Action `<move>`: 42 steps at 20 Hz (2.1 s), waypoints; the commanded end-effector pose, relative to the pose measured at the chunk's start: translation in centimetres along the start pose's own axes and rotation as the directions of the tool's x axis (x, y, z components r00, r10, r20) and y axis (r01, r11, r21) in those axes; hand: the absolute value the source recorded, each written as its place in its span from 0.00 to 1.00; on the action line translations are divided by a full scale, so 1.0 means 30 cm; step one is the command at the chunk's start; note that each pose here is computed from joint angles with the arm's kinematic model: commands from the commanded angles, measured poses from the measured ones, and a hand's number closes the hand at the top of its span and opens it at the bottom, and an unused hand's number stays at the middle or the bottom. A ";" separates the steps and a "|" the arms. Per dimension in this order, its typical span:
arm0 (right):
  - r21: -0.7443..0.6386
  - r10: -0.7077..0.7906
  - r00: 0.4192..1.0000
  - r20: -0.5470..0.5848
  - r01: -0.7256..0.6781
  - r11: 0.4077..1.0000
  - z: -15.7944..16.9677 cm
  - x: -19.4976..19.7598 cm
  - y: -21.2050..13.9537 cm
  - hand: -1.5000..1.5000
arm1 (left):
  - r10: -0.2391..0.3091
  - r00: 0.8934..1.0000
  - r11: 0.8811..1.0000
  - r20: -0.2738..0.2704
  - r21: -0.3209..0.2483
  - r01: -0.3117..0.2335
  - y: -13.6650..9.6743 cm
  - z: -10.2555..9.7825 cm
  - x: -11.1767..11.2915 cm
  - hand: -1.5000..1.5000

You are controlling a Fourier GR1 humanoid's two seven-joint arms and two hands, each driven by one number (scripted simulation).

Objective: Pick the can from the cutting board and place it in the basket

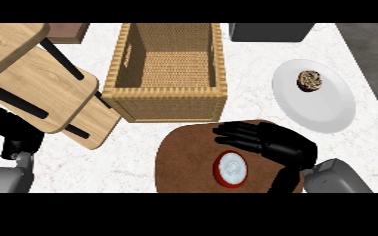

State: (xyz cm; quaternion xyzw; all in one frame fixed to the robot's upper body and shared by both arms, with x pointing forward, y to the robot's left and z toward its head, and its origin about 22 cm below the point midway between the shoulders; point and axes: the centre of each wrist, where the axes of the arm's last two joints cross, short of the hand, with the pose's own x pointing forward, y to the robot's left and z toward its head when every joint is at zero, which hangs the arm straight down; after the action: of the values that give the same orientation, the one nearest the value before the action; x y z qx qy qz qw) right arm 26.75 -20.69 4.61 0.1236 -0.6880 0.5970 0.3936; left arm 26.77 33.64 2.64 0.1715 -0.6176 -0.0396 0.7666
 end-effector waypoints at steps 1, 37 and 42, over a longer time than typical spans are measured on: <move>-0.004 0.000 1.000 -0.023 0.000 1.000 -0.061 -0.013 -0.004 0.00 | -0.036 0.998 0.990 0.050 -0.133 0.043 -0.155 -0.037 0.076 0.50; -0.060 0.257 0.960 -0.110 -0.264 0.963 -0.339 0.011 0.196 1.00 | -0.013 0.999 0.987 0.037 -0.161 0.018 -0.159 -0.017 0.049 0.50; -0.025 0.272 0.822 -0.500 -0.328 0.944 -0.378 -0.016 0.172 1.00 | -0.014 0.998 0.995 0.057 -0.099 0.019 -0.050 0.006 0.036 0.50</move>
State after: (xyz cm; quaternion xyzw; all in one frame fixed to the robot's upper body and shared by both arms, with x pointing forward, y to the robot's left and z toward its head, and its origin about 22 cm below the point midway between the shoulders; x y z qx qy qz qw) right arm 27.65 -10.76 0.77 -0.0785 -0.6590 0.6312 0.4013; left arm 26.38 33.21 2.95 0.1515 -0.6300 -0.0595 0.7594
